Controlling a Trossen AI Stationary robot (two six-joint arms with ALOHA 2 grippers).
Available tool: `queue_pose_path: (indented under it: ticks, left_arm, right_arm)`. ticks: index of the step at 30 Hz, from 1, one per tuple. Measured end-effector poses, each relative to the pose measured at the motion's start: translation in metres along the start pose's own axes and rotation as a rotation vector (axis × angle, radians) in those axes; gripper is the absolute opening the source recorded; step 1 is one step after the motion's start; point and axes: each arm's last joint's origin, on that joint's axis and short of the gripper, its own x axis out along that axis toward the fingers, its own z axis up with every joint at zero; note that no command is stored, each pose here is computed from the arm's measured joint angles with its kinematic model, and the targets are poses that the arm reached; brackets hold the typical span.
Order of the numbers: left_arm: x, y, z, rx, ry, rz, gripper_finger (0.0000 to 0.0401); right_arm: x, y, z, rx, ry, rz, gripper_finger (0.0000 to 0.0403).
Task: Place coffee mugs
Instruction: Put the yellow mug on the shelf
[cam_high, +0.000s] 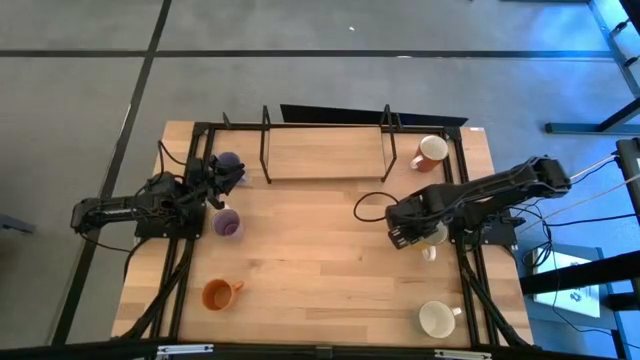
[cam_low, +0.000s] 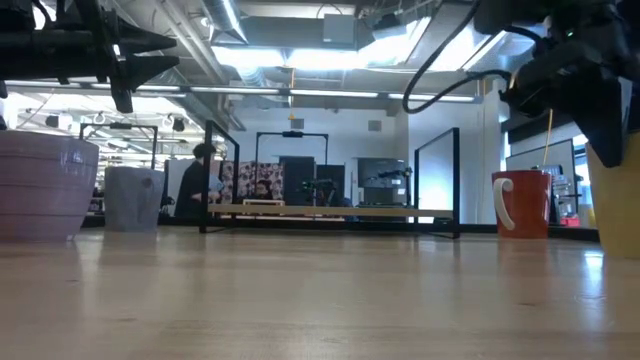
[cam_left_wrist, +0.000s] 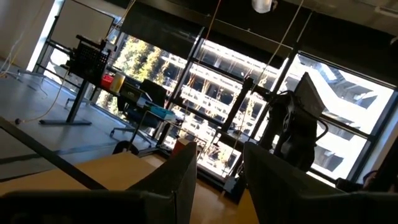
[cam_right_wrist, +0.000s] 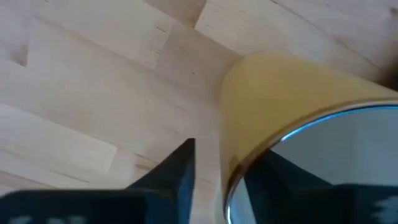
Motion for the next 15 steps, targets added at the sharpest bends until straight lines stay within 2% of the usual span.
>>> queue_pose_path:
  ticks: [5, 10, 15]
  left_arm:
    - [0.000, 0.000, 0.000, 0.000, 0.000, 0.000, 0.0126]
    - [0.000, 0.000, 0.000, 0.000, 0.000, 0.000, 0.0126]
    - [0.000, 0.000, 0.000, 0.000, 0.000, 0.000, 0.0126]
  right_arm:
    - [0.001, 0.001, 0.001, -0.045, 0.001, -0.005, 0.0015]
    - [0.000, 0.002, 0.001, -0.052, -0.008, -0.003, 0.0017]
    - [-0.019, 0.014, 0.002, -0.071, -0.059, 0.076, 0.0009]
